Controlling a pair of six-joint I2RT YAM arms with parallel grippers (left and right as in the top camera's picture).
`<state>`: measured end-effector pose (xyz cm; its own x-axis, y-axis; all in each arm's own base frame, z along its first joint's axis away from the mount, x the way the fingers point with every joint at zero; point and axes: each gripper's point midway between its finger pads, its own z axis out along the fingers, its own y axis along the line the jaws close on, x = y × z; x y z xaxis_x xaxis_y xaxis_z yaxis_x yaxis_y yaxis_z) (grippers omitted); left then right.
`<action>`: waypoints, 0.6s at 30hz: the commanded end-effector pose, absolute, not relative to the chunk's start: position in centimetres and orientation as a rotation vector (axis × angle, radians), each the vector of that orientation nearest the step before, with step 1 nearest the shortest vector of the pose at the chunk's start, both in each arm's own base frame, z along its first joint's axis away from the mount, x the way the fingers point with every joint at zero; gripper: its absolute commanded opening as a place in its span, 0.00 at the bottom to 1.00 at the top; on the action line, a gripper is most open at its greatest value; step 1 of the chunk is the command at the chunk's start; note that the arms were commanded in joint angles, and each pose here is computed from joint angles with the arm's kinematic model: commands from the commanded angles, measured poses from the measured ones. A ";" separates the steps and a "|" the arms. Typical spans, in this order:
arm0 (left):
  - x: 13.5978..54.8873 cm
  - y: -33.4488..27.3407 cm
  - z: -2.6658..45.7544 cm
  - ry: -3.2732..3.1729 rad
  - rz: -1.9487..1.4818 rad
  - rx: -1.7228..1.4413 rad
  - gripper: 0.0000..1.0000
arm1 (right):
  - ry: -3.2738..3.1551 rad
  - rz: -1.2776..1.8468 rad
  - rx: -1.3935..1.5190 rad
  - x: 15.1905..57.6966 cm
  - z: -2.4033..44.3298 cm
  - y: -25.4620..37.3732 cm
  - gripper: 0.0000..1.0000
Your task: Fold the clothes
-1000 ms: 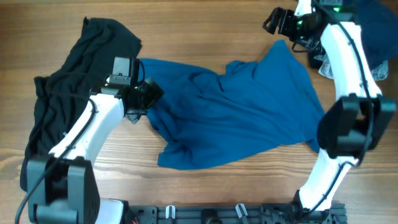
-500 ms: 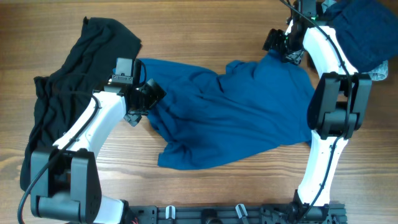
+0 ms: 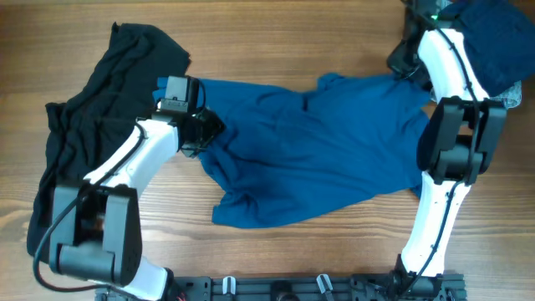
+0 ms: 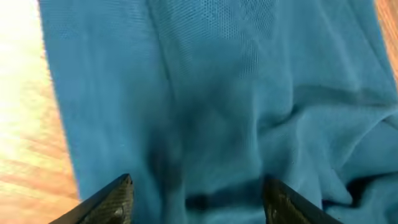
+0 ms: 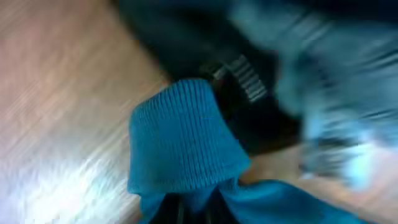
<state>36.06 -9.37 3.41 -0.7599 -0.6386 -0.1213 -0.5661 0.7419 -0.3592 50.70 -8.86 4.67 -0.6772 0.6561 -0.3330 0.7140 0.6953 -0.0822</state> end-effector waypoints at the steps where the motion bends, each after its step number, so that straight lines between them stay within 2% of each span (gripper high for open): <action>1: 37.1 -11.0 2.7 2.717 -0.494 -0.855 0.67 | 2.489 -0.420 1.179 51.2 7.5 -12.2 0.04; 5: 38.4 -11.9 2.2 2.688 -0.514 -0.777 0.69 | 2.458 -0.404 1.178 51.6 10.7 -12.4 0.04; 6: 39.1 -11.9 1.9 2.667 -0.519 -0.774 0.69 | 2.442 -0.392 1.171 51.8 12.1 -12.4 0.11; 9: 39.7 -11.9 0.6 2.668 -0.524 -0.781 0.69 | 2.521 -0.279 0.979 52.2 15.9 -10.8 0.99; 13: 39.0 -12.2 -0.5 2.711 -0.539 -0.789 0.68 | 2.573 -0.019 0.919 50.2 20.2 -7.4 0.99; 14: 39.1 -12.0 -0.5 2.706 -0.525 -0.791 0.59 | 2.628 0.125 0.801 49.9 20.9 -5.2 0.97; 15: 39.3 -11.6 -0.6 2.696 -0.499 -0.797 0.56 | 2.681 0.266 0.682 49.6 21.2 -3.1 0.95; 16: 39.6 -10.8 -0.7 2.672 -0.442 -0.806 0.45 | 2.734 0.382 0.606 48.8 21.1 -1.4 0.93; 18: 40.3 -9.4 -0.6 2.630 -0.372 -0.830 0.26 | 2.795 0.388 0.605 47.6 20.6 -0.7 0.85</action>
<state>39.96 -11.54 0.77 -0.7913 -0.5743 -0.2097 -0.4585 0.7843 -0.4180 48.24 -3.74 19.29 -0.8231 0.5191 -0.2302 0.4824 0.8531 0.1988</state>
